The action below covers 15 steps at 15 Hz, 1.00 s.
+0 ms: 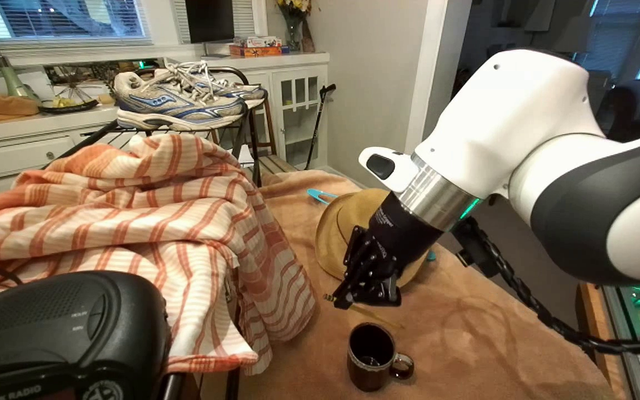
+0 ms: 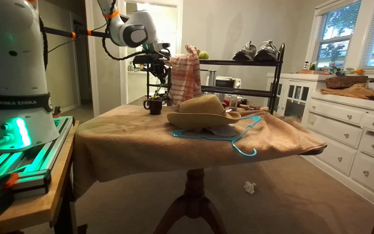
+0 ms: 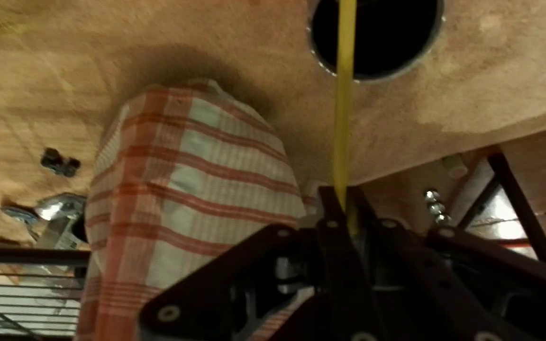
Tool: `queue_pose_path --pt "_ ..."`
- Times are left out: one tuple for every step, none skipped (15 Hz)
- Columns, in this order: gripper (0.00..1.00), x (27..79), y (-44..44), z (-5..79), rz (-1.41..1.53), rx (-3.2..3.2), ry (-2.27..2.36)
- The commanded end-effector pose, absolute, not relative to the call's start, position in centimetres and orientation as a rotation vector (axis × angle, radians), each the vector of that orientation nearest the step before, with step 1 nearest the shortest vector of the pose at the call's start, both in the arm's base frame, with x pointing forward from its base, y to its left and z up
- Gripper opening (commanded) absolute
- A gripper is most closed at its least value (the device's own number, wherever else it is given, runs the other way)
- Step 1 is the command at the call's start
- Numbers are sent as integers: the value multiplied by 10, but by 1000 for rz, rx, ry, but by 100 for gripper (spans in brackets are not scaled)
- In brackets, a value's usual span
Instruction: Put the pencil in the cup
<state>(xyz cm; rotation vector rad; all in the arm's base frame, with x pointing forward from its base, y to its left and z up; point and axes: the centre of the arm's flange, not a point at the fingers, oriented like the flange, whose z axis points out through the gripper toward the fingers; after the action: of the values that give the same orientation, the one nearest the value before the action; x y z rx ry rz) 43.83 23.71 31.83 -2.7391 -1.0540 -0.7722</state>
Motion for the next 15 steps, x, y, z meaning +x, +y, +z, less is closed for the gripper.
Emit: queue_pose_path --pt "2 419 239 322 -865 -2588 -1087" --pt "2 415 246 324 -881 -2564 -1097" --pt "2 413 252 327 -889 -2547 -1109" --pt "2 411 256 330 -896 -2536 -1120" --pt "2 410 259 334 -908 -2531 -1126" --pt "2 411 258 337 -914 -2520 -1127" --pt "2 413 256 339 -931 -2524 -1134" --pt "2 415 253 340 -942 -2521 -1133" --pt "2 418 248 340 -948 -2535 -1134" --pt "2 421 242 339 -959 -2543 -1130" --pt "2 424 236 336 -973 -2537 -1127" --pt "2 426 231 334 -984 -2532 -1125" --pt "2 428 228 331 -988 -2519 -1131" --pt "2 430 226 330 -991 -2510 -1135" --pt "2 431 224 329 -997 -2500 -1141"
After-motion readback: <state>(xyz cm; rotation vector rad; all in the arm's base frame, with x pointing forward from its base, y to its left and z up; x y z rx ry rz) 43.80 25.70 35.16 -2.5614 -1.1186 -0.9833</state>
